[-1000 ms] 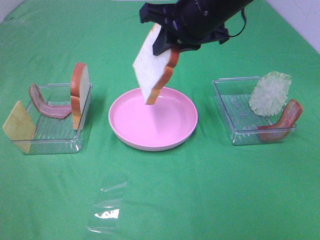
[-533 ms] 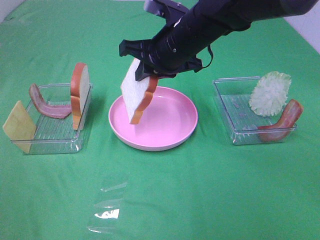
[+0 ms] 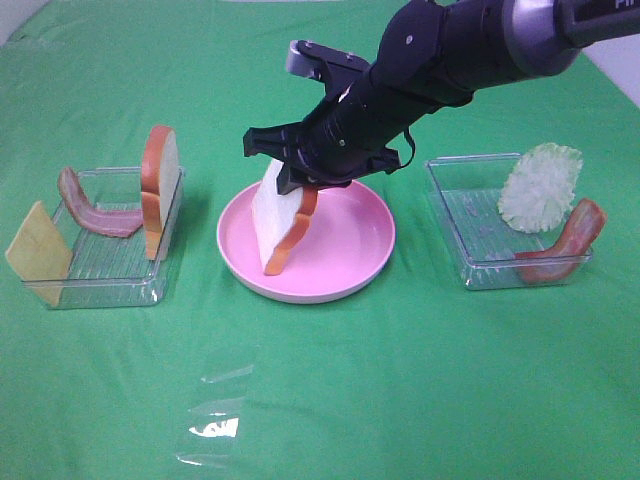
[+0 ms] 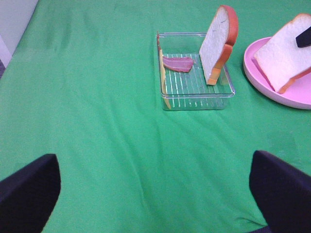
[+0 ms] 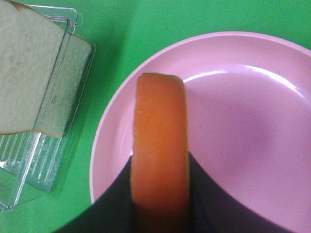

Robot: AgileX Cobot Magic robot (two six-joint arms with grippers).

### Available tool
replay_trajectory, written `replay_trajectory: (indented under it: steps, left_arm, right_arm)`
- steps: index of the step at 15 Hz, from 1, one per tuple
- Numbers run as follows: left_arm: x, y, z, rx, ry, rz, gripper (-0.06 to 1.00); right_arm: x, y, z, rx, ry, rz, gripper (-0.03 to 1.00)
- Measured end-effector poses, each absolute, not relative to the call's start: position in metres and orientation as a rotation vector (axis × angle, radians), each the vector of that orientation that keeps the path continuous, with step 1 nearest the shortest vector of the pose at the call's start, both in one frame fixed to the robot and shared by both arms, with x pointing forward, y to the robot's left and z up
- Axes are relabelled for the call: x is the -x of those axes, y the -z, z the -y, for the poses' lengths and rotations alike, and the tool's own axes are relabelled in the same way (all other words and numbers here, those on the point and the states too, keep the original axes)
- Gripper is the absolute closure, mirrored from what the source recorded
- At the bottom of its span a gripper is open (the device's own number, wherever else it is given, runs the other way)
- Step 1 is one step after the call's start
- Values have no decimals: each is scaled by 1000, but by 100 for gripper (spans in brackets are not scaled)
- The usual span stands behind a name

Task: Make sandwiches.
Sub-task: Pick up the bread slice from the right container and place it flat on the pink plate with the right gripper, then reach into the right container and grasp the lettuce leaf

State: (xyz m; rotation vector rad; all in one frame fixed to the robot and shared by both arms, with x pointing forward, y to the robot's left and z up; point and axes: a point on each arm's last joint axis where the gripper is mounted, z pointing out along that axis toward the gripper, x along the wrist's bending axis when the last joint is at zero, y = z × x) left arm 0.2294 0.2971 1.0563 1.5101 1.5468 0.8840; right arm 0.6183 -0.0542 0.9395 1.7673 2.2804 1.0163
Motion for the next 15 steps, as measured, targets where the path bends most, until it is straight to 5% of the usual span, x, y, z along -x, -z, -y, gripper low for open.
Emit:
replay_trajectory:
  steps: [2,5,9,15]
  left_arm:
    - [-229,-1056,-297,-1510,-884,-1547,-3]
    - [-229,-1056,-297,-1510,-883,-1547,-3]
    - [-229,-1056,-297,-1510,-883,-1547,-3]
    - [-229,-1056,-297,-1510,-883,-1547,-3]
  right_arm:
    - [-620,-939,56,-1692,-995,-2289,41]
    - [-620,-938,58,-1610,-943,-2325,8]
    - [-615,-940,67,-1472,-758,-2415,1]
    - [-610,-992,87,-1413,-479,-2408,0]
